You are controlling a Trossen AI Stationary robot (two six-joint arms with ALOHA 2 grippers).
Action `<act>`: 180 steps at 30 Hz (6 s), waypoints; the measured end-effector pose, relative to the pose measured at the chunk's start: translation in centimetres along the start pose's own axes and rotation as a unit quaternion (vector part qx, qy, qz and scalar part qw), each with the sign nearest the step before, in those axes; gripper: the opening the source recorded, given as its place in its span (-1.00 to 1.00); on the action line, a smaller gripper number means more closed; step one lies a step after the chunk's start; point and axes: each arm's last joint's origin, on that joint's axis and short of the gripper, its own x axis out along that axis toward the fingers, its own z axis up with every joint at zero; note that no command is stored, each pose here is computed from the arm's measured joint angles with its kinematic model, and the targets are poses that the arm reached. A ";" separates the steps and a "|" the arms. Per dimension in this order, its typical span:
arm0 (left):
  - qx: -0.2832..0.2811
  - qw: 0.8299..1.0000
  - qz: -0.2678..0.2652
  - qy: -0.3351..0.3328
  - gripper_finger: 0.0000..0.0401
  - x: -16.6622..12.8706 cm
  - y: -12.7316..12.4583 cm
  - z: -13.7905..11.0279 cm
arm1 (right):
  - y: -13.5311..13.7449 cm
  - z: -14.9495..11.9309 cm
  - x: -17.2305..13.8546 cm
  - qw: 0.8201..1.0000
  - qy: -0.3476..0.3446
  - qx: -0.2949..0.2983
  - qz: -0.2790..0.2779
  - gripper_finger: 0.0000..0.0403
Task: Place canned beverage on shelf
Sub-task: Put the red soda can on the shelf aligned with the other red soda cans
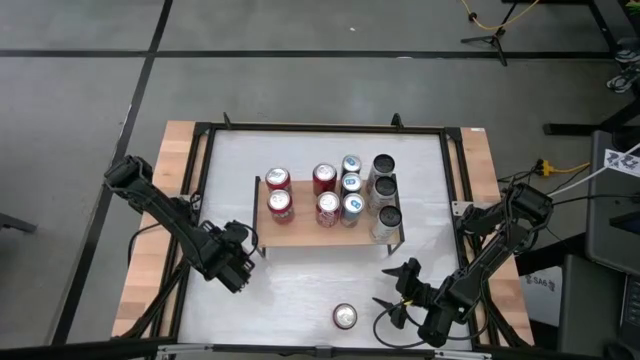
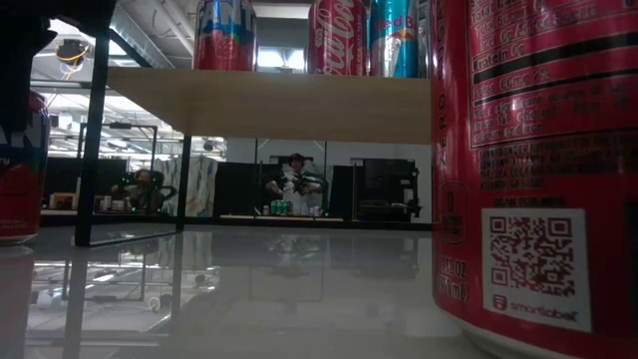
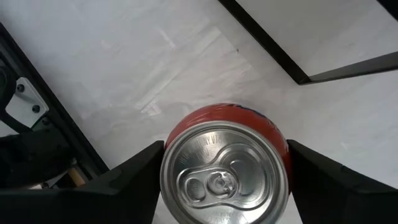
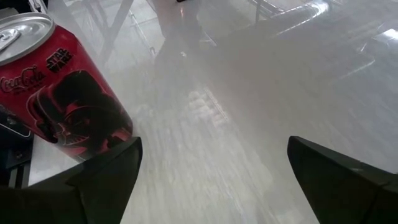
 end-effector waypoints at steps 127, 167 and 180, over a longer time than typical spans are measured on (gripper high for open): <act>0.538 0.816 -0.105 -0.184 0.39 -12.7 -1.2 10.3 | -0.1 0.0 0.0 1.000 0.001 -0.003 -0.002 0.95; 0.502 0.835 -0.072 -0.213 0.61 -12.8 -1.1 10.4 | 0.0 0.0 0.0 1.000 0.001 -0.001 -0.001 0.95; 0.515 0.825 -0.074 -0.220 0.60 -13.1 -1.3 9.4 | 0.0 0.0 0.0 1.000 0.001 -0.001 -0.002 0.95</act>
